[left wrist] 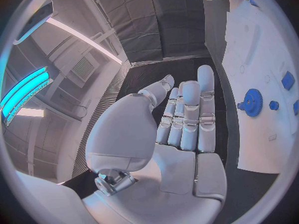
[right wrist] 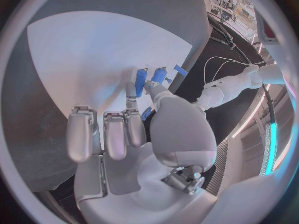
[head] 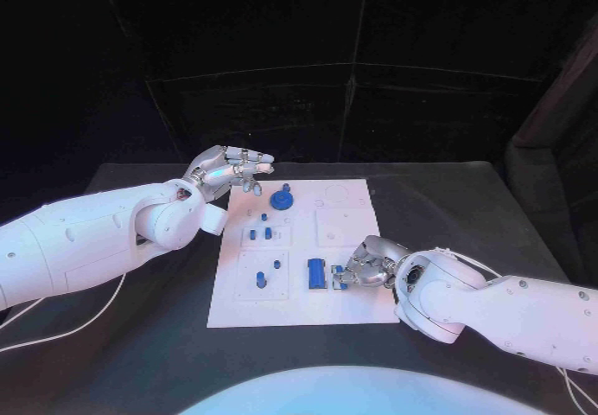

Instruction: Assemble the parts on the task board

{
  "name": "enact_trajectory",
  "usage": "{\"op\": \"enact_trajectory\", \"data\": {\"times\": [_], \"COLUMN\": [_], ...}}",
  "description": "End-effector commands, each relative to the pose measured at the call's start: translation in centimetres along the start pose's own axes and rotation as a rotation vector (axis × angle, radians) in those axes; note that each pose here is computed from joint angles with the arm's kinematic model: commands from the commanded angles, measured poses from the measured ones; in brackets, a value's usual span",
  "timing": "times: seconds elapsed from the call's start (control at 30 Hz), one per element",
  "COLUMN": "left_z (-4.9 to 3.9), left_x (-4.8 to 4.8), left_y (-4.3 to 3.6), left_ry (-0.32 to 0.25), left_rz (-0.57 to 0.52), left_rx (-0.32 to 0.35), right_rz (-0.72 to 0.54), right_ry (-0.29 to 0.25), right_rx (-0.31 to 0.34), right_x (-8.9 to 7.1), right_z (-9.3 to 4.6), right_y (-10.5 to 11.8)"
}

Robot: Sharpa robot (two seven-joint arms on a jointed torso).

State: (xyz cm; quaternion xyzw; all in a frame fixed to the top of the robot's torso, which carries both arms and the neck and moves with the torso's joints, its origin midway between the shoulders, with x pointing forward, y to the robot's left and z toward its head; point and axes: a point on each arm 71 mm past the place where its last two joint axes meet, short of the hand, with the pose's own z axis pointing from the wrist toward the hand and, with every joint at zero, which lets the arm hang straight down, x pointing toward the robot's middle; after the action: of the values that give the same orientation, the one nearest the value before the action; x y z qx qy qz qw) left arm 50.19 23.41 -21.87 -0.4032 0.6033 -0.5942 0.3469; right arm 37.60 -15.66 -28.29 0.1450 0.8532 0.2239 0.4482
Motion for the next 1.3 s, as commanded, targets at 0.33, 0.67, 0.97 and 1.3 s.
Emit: {"op": "enact_trajectory", "data": {"times": [0.33,0.67,0.97,1.3], "left_z": [0.04,0.03,0.06,0.04], "left_x": [0.17,0.14,0.15,0.09], "left_y": [-0.16,-0.16,-0.15,-0.15], "left_ry": [0.011,0.011,0.011,0.009], "left_rz": [-0.009,-0.009,-0.009,-0.008], "left_rx": [0.007,0.007,0.007,0.006], "right_rz": [-0.017,-0.011,-0.007,-0.028], "right_ry": [0.011,0.004,-0.014,0.013], "right_rx": [-0.011,-0.019,-0.017,-0.063], "right_x": [0.16,0.16,-0.04,-0.11], "right_z": [0.23,0.25,0.33,-0.02], "right_y": [0.37,0.52,0.35,0.20]}}
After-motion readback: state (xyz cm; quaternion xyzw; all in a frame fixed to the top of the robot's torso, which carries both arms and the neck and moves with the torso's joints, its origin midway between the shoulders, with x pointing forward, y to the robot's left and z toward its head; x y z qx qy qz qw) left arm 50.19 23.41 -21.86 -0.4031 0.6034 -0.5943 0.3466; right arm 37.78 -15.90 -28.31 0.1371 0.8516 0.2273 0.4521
